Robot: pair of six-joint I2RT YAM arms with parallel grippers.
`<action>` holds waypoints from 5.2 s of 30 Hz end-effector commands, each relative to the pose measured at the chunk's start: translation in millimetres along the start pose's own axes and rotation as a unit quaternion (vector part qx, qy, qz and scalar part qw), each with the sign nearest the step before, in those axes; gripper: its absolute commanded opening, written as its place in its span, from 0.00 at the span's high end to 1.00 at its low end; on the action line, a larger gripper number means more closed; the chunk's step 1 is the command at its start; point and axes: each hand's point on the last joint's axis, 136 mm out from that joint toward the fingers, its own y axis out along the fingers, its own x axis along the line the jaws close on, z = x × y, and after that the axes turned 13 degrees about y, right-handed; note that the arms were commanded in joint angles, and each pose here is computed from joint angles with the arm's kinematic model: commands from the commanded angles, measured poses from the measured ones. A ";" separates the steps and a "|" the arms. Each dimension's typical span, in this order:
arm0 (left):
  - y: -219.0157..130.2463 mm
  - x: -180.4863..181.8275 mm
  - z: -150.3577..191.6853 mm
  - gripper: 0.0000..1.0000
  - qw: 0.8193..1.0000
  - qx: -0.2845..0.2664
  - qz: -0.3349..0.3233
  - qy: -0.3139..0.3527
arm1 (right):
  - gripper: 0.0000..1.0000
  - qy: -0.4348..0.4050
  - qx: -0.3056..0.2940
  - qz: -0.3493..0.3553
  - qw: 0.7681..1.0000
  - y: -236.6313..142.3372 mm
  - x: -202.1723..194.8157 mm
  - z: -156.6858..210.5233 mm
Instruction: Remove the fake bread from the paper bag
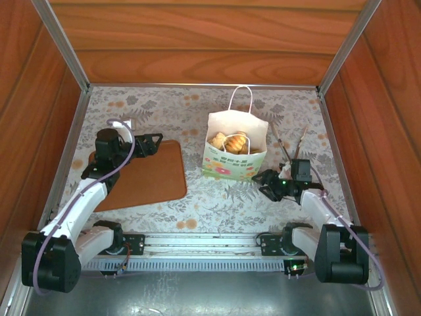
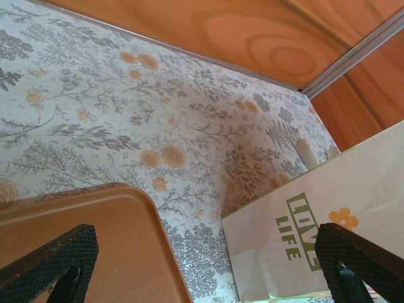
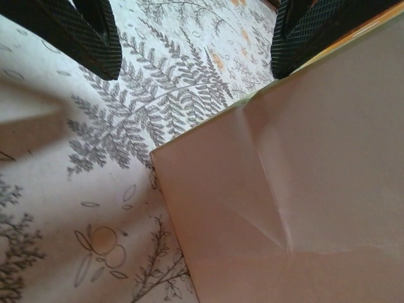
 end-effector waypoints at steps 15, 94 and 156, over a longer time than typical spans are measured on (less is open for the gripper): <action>-5.8 -41.1 -25.1 0.12 0.998 -0.007 0.055 0.026 | 0.33 -0.106 0.019 -0.078 0.991 29.6 48.5 -12.5; 137.9 -96.7 -158.7 1.00 0.943 0.157 0.251 -0.153 | 0.38 -0.133 0.056 -0.063 0.988 106.3 109.1 -27.8; 137.9 49.6 -241.3 1.00 0.974 0.044 0.133 -0.177 | 0.75 -0.416 0.051 0.277 0.865 230.2 121.2 134.6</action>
